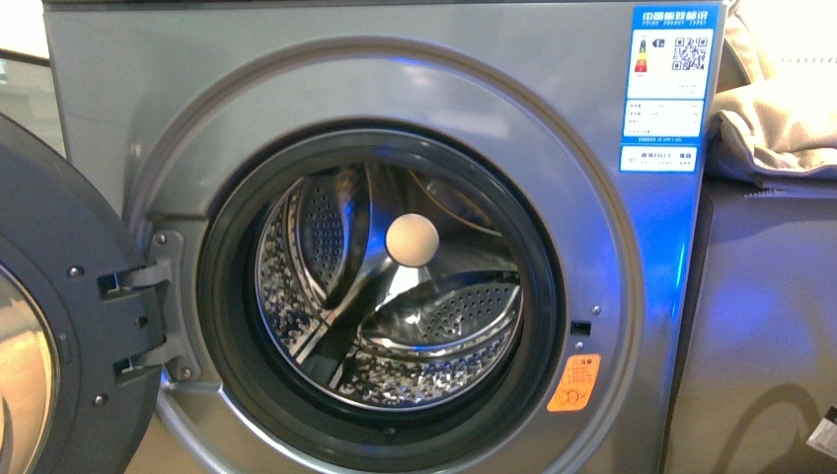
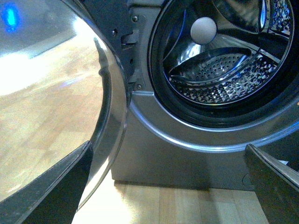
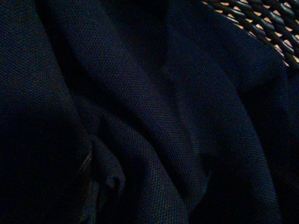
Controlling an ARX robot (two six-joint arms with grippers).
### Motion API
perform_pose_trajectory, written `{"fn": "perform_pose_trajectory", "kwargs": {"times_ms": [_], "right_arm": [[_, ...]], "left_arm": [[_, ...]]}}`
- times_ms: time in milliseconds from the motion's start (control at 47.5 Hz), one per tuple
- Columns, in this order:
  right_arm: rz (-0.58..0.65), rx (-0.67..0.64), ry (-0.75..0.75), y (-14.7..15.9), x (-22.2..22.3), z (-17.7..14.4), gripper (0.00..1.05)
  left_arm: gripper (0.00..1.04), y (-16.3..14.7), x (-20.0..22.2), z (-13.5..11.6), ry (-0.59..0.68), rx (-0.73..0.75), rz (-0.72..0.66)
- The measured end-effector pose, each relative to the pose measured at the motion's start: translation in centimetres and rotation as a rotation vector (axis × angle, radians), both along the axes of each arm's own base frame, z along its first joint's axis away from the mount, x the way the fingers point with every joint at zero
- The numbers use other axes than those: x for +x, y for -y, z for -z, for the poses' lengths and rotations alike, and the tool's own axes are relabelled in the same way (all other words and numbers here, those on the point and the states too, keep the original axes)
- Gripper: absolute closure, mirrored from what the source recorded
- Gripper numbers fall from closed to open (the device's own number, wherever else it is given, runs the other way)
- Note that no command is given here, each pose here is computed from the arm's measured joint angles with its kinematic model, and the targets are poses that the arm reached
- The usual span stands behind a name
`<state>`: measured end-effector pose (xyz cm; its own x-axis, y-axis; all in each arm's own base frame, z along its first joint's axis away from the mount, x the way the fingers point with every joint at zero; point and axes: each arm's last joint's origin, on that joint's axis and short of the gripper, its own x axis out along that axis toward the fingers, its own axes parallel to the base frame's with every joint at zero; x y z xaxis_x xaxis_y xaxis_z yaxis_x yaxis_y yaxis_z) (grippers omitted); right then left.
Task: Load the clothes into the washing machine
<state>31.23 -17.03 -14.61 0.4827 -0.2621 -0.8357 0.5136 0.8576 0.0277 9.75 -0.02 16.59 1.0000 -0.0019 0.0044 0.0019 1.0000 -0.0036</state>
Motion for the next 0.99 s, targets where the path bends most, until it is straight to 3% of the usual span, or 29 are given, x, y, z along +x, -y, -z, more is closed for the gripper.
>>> {"fn": "perform_pose_trajectory", "kwargs": {"times_ms": [316, 864, 906, 990], "right_arm": [[0.027, 0.006, -0.006, 0.5, -0.8, 3.0, 0.08], [0.039, 0.025, -0.004, 0.6, -0.6, 4.7, 0.08], [0.039, 0.024, -0.004, 0.6, -0.6, 4.7, 0.09], [0.049, 0.017, 0.005, 0.5, -0.7, 4.7, 0.23]], "left_arm": [[0.06, 0.0, 0.0, 0.0, 0.0, 0.0, 0.0], [0.06, 0.0, 0.0, 0.0, 0.0, 0.0, 0.0], [0.06, 0.0, 0.0, 0.0, 0.0, 0.0, 0.0], [0.06, 0.0, 0.0, 0.0, 0.0, 0.0, 0.0]]}}
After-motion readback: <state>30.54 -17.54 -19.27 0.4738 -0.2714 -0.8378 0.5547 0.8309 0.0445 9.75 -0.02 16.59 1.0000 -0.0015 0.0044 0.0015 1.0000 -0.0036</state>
